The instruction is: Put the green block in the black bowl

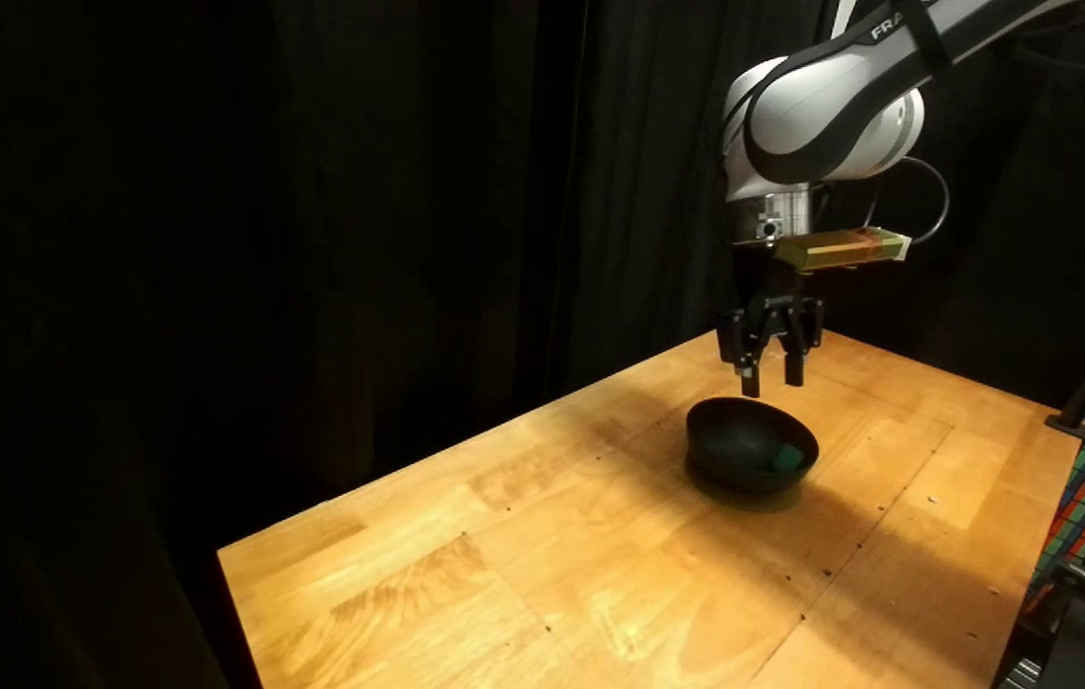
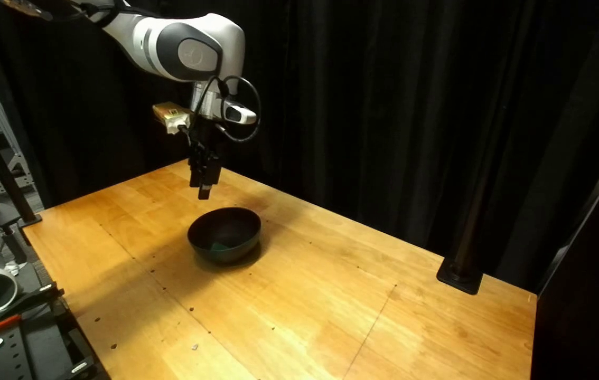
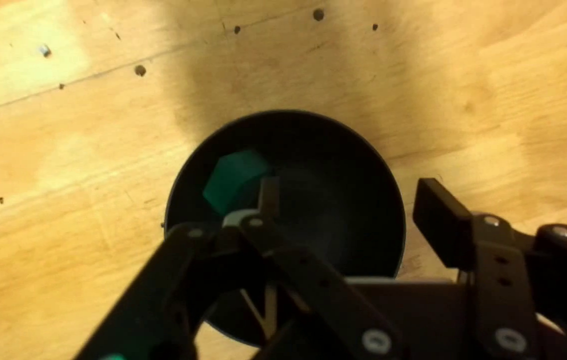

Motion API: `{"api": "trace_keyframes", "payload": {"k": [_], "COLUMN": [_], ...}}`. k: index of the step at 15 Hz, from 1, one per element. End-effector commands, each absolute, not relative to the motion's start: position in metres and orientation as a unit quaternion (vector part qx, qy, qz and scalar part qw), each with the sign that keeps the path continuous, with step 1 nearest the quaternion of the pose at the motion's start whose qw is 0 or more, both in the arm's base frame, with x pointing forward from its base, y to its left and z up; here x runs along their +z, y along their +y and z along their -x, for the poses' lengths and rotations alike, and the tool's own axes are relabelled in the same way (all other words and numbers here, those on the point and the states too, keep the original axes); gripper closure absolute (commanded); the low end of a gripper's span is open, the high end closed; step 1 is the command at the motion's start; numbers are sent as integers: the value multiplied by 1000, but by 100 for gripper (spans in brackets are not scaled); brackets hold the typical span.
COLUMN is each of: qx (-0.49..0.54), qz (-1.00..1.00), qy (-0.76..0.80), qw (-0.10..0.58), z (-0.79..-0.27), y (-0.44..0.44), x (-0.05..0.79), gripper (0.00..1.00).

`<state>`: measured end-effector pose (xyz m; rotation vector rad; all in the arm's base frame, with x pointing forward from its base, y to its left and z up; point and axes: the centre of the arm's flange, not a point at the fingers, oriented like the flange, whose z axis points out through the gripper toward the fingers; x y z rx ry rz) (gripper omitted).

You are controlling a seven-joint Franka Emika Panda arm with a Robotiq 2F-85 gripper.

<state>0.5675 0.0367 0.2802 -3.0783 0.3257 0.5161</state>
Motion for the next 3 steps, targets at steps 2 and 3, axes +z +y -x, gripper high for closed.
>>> {"api": "trace_keyframes", "payload": {"k": [2, 3], "qx": [194, 188], "qz": [979, 980], "qy": [18, -1], "qw": [61, 70], "z": [-525, -514], "y": [21, 18], "x": [322, 330], "gripper": [0, 0]}}
